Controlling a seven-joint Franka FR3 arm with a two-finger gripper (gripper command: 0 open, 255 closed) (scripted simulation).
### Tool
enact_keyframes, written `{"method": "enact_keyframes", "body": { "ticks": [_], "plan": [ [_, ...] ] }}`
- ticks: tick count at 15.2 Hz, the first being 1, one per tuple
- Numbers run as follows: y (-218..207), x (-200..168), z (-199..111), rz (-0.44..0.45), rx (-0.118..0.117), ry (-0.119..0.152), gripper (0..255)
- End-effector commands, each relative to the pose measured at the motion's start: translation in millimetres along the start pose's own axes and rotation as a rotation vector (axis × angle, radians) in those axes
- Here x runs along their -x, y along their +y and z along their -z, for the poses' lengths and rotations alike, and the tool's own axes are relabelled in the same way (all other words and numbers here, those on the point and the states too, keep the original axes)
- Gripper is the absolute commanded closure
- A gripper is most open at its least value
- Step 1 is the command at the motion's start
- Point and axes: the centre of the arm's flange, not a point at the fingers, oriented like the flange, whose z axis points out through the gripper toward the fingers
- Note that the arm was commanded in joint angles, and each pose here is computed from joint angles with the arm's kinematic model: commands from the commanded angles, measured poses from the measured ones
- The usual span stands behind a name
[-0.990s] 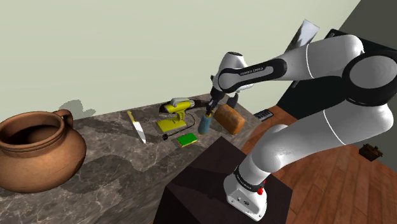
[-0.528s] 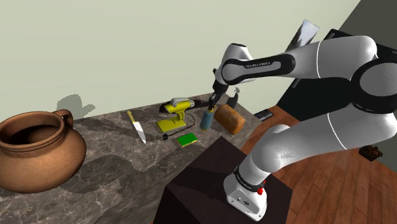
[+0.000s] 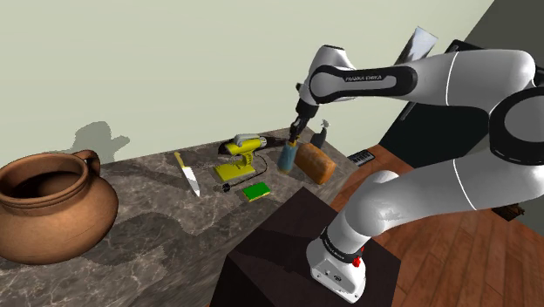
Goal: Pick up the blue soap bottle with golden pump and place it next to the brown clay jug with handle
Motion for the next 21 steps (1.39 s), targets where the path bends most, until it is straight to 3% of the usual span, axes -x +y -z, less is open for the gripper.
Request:
{"method": "enact_keyframes", "body": {
  "ticks": [1, 21],
  "plan": [
    [0, 0, 10, 0.000, 0.000, 0.000, 255],
    [1, -1, 113, 0.000, 0.000, 0.000, 255]
  ]
}}
